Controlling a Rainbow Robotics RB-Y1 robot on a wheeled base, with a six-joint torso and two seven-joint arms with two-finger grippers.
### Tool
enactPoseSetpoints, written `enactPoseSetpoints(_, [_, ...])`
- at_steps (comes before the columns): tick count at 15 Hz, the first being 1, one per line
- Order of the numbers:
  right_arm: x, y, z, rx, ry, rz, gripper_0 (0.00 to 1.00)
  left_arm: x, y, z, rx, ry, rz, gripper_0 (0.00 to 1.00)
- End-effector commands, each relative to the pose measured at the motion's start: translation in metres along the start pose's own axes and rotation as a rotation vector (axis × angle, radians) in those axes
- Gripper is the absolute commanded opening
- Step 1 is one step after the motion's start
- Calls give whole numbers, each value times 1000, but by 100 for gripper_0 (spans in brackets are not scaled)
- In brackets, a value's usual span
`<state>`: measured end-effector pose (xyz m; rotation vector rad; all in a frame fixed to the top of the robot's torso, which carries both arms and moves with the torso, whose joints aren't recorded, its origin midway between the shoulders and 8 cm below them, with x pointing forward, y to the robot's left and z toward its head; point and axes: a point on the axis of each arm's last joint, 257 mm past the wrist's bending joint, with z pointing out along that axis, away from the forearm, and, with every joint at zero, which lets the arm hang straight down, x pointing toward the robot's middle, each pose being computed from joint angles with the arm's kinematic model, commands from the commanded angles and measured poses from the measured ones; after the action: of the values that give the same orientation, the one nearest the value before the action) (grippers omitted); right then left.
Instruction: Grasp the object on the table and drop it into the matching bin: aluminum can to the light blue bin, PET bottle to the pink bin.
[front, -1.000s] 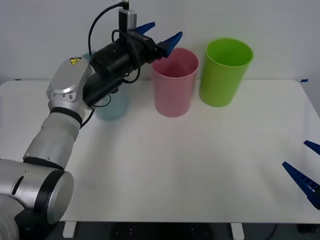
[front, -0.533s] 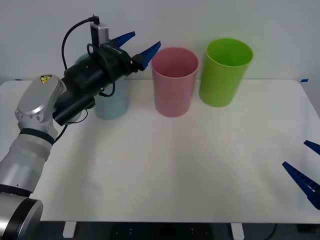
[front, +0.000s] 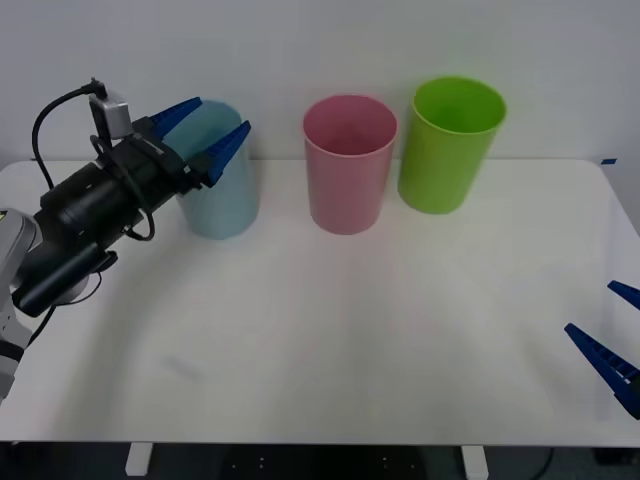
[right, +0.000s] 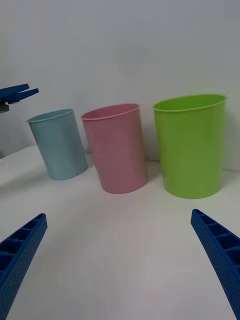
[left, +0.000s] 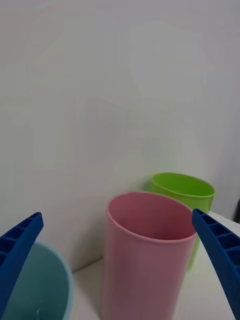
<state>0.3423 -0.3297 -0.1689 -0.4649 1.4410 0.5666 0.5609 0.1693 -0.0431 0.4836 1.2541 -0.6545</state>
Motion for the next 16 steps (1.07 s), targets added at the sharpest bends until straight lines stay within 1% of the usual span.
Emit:
enactPoseSetpoints(1, [0, 0, 0, 0, 0, 0, 100, 3, 1, -43, -3, 3, 8, 100])
enactPoseSetpoints(3, [0, 0, 0, 0, 0, 0, 100, 9, 2, -69, -1, 26, 29, 100])
enactPoseSetpoints(6, [0, 0, 0, 0, 0, 0, 100, 13, 3, -119, -9, 64, 65, 100])
enactPoseSetpoints(8, [0, 0, 0, 0, 0, 0, 100, 14, 2, -149, -25, 104, 100, 100])
enactPoseSetpoints(9, [0, 0, 0, 0, 0, 0, 100, 19, 4, -163, -35, 137, 127, 100])
enactPoseSetpoints(11, [0, 0, 0, 0, 0, 0, 100, 22, 6, -196, -29, 192, 170, 100])
enactPoseSetpoints(13, [0, 0, 0, 0, 0, 0, 100, 26, 5, -224, -20, 240, 189, 100])
enactPoseSetpoints(16, [0, 0, 0, 0, 0, 0, 100, 33, 2, -256, -14, 300, 200, 100])
